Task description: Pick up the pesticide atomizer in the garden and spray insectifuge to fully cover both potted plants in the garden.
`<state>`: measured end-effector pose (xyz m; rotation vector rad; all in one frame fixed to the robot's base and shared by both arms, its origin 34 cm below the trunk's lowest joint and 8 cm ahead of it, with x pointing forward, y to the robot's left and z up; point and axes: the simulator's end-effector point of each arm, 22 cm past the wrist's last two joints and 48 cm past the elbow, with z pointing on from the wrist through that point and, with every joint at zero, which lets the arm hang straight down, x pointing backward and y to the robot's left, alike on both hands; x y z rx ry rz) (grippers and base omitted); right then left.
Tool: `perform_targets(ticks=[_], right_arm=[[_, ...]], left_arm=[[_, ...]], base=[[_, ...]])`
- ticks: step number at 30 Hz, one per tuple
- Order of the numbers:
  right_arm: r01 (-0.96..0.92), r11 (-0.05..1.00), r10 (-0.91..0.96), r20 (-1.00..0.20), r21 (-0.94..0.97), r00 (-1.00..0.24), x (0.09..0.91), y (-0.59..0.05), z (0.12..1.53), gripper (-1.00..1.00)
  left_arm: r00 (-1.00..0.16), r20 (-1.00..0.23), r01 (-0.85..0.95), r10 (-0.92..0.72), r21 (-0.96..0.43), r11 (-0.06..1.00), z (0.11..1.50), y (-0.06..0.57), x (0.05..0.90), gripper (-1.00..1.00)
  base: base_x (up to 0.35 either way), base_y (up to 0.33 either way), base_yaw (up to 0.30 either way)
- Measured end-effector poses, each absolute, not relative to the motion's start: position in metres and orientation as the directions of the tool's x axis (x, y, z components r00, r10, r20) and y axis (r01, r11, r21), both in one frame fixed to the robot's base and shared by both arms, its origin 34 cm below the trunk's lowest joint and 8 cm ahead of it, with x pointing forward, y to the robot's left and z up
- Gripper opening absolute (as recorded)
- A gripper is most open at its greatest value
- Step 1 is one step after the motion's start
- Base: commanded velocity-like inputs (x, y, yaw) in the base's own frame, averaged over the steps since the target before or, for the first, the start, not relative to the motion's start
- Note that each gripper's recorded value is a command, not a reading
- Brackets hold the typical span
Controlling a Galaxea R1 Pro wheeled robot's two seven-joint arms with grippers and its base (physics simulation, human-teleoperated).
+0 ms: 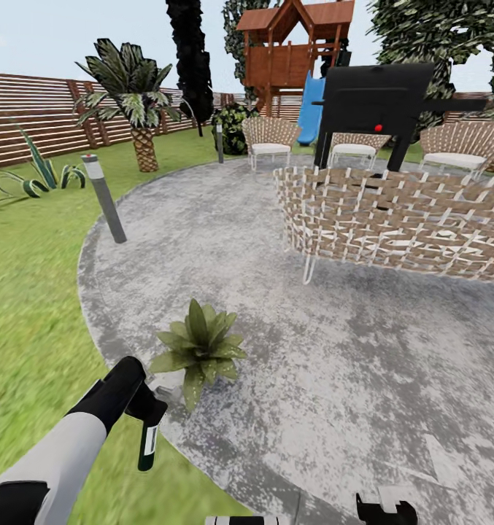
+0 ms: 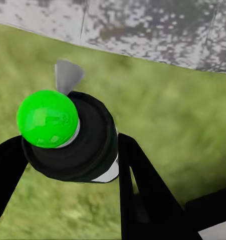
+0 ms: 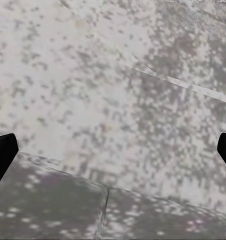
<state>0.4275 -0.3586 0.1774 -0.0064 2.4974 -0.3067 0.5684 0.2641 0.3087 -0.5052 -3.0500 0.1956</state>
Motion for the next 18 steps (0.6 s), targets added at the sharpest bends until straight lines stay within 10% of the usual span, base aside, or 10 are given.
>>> perform_targets(ticks=[18], right_arm=[[0.064, 0.972, -0.08, -0.578, -0.225, -0.812, 0.427, -0.362, 0.177, 1.0]], left_arm=[[-0.932, 0.049, 0.358, 0.358, 0.001, 0.934, 0.282, 0.289, 0.544, -1.0]], base=[[0.014, 0.015, -0.003]])
